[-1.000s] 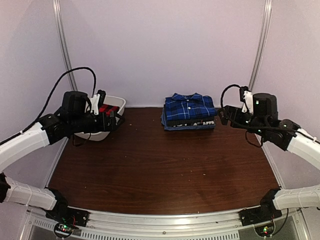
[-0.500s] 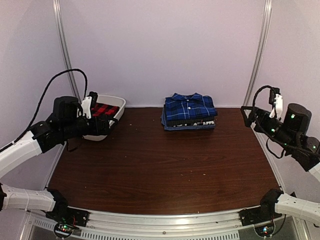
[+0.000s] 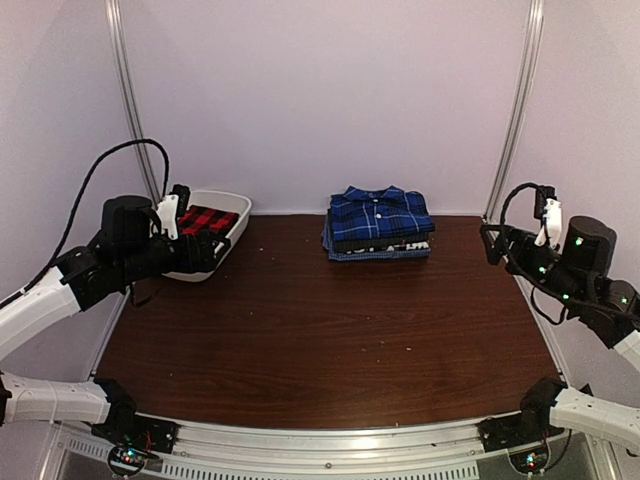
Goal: Fold and stack the long sleeve shirts
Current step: Reset both arms
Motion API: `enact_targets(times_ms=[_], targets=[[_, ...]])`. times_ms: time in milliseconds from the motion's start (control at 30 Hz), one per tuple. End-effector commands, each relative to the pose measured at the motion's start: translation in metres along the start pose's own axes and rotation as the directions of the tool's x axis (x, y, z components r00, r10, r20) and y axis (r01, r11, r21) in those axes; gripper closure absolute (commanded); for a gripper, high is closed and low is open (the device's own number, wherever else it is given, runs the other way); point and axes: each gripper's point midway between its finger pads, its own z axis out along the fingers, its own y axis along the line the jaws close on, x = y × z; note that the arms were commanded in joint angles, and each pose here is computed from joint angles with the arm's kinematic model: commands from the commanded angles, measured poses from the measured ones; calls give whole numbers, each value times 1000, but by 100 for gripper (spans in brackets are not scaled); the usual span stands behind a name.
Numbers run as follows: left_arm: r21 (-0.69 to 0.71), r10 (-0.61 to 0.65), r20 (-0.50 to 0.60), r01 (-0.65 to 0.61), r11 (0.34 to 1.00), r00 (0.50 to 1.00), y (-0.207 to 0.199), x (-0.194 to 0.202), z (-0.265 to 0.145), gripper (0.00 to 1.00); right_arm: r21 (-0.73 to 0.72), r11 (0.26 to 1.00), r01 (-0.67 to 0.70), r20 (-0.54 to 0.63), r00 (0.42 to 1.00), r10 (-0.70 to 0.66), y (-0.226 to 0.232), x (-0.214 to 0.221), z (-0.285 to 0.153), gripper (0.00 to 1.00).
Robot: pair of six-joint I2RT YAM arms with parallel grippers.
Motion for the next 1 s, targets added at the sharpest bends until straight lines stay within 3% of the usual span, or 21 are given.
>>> enact_targets(times_ms=[0,467,967], targets=[[-14,13,49,-13,1000,999,3,-10,0,2,19,1000,6,28,1000,-7,-3,-4,-1,0],[-66,14,43,-11,998,999,15,-1,3,2,49,999,15,12,1000,-16,-8,9,11,0],[-53,41,108,-35,998,993,14,-8,-1,2,81,997,19,13,1000,-20,-14,19,23,0]])
